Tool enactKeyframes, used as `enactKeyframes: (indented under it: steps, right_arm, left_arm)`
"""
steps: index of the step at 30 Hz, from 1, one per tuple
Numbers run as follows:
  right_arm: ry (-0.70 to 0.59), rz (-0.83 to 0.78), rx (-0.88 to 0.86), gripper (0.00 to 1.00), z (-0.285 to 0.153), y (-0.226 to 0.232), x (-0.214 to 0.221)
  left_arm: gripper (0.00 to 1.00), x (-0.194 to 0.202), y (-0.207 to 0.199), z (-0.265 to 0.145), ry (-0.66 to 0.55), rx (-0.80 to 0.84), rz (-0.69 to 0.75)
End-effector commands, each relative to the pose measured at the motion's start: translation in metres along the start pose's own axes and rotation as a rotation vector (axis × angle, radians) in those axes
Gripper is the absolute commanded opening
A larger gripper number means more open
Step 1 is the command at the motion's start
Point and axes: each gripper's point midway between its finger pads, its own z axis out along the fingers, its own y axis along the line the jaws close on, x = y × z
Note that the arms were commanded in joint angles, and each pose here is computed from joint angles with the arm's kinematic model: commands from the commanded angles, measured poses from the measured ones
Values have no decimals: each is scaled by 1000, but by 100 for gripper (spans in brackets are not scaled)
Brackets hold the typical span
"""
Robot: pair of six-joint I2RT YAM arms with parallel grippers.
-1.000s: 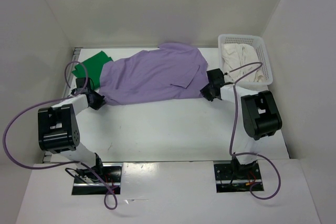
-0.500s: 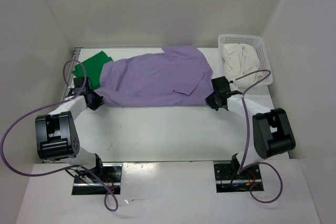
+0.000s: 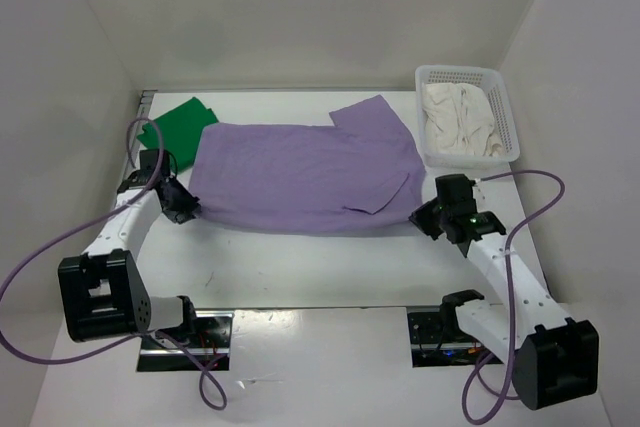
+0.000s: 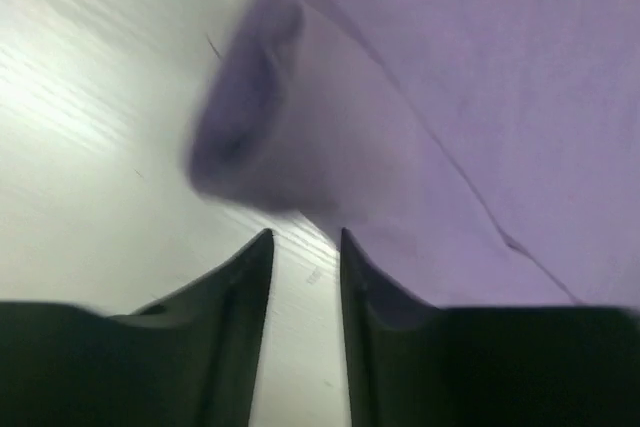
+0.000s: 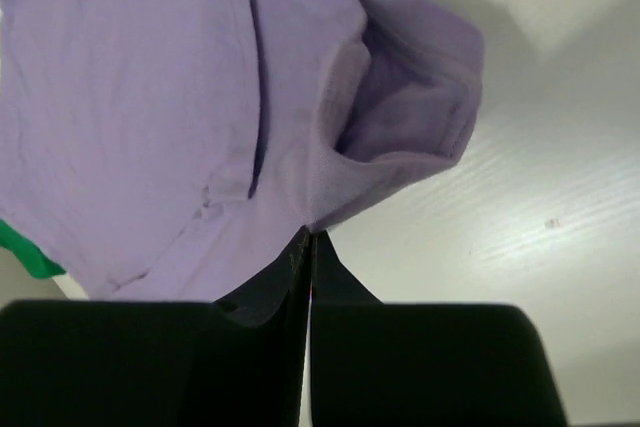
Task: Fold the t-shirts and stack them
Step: Fold the flattened tshirt in 1/3 of the way
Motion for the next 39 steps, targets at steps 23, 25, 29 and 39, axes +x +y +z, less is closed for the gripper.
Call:
enactKeyframes:
  steps: [23, 25, 29, 39]
  right_arm:
    - [77, -251, -237, 0, -30, 73, 0]
    - [76, -265, -238, 0, -30, 73, 0]
    - [92, -284, -226, 0, -25, 70, 2]
    - [109, -303, -216, 0, -25, 65, 6]
  left_arm:
    - [12, -146, -113, 49, -227, 213, -131]
    - [12, -149, -118, 71, -197, 203, -131]
    - [12, -160, -109, 101, -190, 156, -172]
    - [12, -186, -105, 123, -237, 167, -264]
